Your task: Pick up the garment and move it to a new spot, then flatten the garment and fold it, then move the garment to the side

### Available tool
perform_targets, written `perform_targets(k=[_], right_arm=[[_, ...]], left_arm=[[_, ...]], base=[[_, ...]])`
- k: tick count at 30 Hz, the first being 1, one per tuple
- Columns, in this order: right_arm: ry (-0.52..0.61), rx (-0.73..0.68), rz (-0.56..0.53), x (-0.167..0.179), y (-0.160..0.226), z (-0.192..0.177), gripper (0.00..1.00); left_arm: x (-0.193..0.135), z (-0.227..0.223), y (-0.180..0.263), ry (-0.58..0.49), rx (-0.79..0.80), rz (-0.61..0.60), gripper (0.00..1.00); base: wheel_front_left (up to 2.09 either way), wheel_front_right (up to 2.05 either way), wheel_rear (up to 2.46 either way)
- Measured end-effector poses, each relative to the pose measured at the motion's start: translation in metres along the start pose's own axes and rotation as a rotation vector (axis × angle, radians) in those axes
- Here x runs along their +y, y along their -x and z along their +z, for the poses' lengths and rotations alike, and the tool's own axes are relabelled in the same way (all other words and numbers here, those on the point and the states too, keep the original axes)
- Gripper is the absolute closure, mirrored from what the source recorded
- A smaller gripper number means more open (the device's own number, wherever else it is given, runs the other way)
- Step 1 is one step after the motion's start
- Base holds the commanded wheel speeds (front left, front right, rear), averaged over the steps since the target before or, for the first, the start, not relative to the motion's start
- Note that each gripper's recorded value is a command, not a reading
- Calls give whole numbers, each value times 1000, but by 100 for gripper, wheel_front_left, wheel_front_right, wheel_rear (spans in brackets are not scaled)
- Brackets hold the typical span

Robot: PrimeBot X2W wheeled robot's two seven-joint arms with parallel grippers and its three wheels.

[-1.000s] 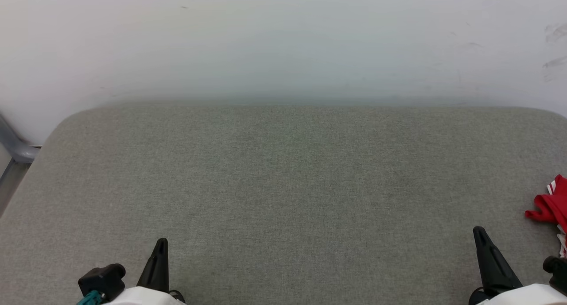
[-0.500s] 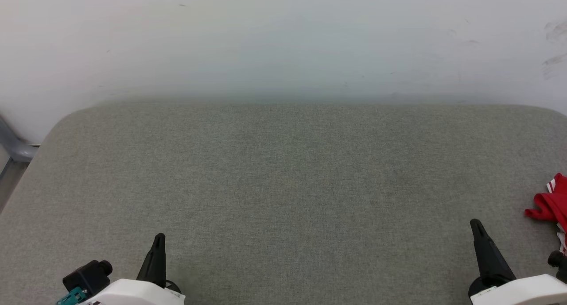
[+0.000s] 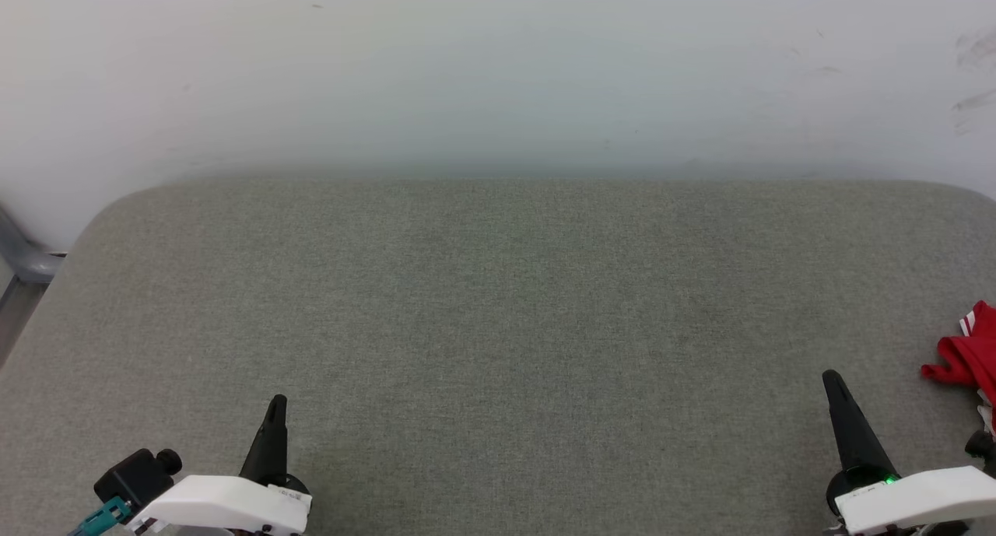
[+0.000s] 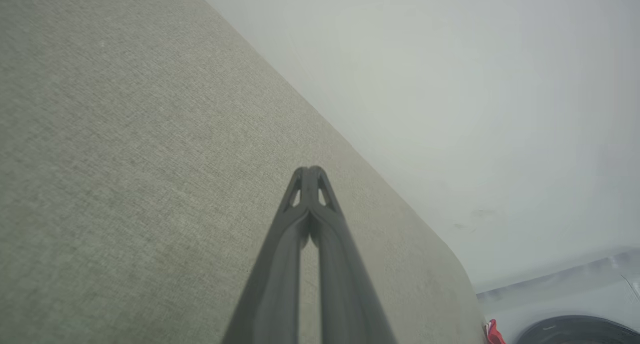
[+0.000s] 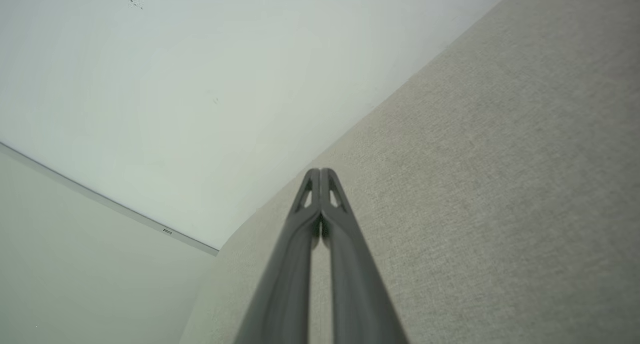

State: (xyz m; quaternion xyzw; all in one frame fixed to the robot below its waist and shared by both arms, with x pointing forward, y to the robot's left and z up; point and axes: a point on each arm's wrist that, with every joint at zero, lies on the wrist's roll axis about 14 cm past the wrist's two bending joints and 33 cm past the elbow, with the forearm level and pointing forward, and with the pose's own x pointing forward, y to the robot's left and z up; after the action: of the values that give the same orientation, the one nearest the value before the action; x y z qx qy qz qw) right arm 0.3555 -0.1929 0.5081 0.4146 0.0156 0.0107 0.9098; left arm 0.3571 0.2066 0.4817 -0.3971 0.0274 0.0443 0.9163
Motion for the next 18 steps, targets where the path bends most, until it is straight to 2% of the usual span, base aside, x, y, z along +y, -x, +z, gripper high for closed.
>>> perform_targets(k=[18], right_arm=[[-210, -5, -2, -2, -9, 0, 100]], left_arm=[[-3, 2, -7, 222, 10, -6, 100]], base=[[0, 0, 0]])
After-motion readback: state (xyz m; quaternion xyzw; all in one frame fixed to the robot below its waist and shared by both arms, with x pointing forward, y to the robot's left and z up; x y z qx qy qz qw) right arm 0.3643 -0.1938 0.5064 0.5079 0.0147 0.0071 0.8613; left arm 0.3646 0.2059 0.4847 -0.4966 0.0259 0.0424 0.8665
